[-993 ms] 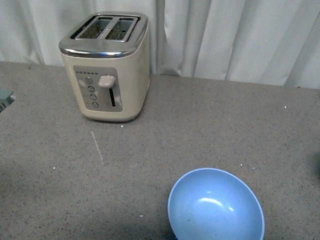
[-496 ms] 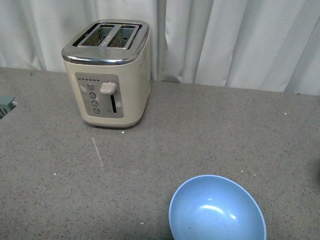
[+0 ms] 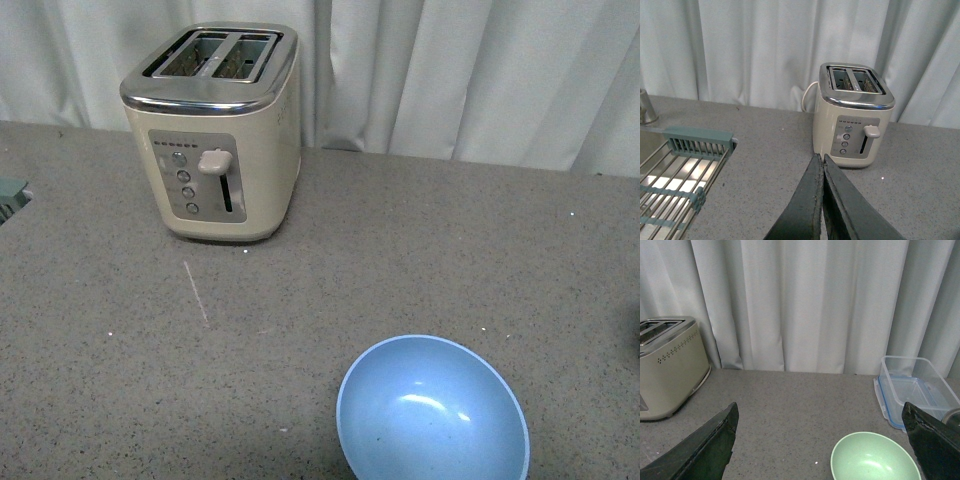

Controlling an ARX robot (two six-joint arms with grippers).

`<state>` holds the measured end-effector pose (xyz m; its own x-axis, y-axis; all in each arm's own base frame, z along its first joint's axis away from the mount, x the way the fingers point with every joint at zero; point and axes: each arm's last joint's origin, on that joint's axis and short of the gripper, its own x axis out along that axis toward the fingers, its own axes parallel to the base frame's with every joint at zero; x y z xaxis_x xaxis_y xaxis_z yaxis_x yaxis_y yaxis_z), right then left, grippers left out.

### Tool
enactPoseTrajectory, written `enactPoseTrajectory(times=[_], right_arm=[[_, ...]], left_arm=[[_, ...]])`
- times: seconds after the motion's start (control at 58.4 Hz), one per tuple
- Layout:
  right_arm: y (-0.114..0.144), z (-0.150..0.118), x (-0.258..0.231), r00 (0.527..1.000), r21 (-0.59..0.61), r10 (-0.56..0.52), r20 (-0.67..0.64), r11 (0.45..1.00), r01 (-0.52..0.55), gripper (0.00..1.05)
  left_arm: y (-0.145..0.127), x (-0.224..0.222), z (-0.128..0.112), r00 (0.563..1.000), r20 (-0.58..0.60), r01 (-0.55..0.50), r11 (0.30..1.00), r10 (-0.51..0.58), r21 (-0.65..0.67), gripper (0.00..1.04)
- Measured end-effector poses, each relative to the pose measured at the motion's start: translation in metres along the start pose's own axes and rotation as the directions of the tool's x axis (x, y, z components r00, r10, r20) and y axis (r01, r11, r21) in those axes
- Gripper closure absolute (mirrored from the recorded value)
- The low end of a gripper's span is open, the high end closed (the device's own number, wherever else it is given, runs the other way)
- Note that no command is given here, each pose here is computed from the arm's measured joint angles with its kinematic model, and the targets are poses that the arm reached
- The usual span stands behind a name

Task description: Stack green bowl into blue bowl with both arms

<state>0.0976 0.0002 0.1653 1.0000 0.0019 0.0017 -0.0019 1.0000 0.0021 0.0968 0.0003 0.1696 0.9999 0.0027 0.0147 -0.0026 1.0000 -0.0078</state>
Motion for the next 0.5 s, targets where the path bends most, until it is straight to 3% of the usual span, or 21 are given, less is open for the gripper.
enactPoseTrajectory(times=[0.325,0.496], right_arm=[[0.0,0.0,0.0,1.0,0.0,0.0,0.0,1.0,0.0,0.09],[0.0,0.0,0.0,1.0,0.0,0.0,0.0,1.0,0.0,0.09]], left_arm=[[0.0,0.0,0.0001,1.0,0.001,0.0,1.0,0.0,-0.001,1.0],[0.0,0.0,0.0001,1.0,0.001,0.0,1.0,0.0,0.0,0.67]])
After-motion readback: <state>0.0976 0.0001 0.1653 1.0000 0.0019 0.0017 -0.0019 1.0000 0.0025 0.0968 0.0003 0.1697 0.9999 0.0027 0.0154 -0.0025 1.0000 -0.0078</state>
